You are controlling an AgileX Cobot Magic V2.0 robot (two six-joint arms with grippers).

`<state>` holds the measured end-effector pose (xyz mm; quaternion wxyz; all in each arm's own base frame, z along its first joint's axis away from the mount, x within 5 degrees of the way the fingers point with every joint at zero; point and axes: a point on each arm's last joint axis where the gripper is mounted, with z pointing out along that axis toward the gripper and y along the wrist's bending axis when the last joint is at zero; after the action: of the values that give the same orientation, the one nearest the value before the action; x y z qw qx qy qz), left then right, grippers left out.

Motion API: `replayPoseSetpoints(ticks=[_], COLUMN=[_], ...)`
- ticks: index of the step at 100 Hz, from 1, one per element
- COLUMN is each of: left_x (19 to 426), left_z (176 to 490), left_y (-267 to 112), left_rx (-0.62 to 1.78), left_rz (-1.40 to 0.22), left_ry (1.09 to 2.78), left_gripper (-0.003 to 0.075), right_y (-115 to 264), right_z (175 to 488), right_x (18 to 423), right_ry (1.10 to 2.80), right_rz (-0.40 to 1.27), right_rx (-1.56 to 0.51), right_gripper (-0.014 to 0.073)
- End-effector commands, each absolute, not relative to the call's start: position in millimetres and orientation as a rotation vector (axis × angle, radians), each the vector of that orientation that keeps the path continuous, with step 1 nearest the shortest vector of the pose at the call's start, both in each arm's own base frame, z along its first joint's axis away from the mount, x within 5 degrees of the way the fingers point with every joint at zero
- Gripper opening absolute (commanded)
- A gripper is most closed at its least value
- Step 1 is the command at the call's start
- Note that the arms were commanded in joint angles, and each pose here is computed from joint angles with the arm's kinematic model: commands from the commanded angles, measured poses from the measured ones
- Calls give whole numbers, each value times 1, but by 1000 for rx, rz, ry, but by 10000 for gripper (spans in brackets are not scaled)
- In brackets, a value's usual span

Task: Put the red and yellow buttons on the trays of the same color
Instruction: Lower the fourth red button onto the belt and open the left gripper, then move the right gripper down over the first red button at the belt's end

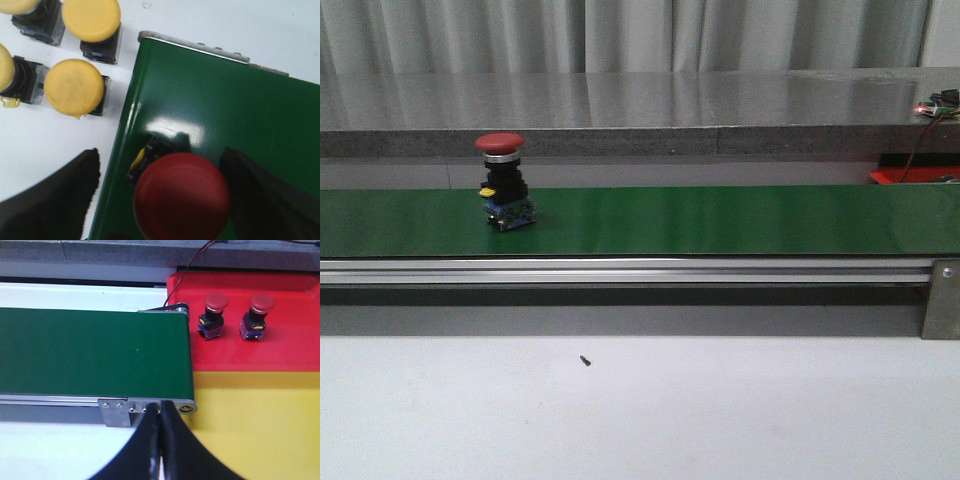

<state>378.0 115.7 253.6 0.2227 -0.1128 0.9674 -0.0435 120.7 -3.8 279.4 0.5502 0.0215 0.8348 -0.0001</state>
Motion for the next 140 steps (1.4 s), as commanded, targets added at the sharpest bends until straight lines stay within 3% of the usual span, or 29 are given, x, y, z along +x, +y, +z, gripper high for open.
replayPoseSetpoints(ticks=[1, 22, 34, 43, 58, 99, 140], left_x=[377, 362, 347, 331, 301, 199, 113], left_z=[286, 317, 339, 351, 362, 363, 339], left_y=[110, 102, 88, 72, 46, -1, -15], left_rx=[-302, -272, -225, -183, -112, 37, 78], left_rz=[-131, -122, -117, -117, -127, -187, -238], left_ry=[2552, 2489, 2448, 2411, 2357, 2300, 2235], left_gripper=[626, 594, 520, 362, -18, -20, -20], right_y=[-4, -4, -4, -4, -4, -4, -4], right_z=[295, 295, 295, 295, 295, 295, 295], right_x=[123, 123, 123, 123, 123, 123, 123], right_ry=[1876, 1876, 1876, 1876, 1876, 1876, 1875], right_rz=[-9, -9, -9, -9, -9, -9, -9], right_rx=[44, 44, 44, 44, 44, 44, 44], right_gripper=[-57, -57, -57, -57, -57, -57, -57])
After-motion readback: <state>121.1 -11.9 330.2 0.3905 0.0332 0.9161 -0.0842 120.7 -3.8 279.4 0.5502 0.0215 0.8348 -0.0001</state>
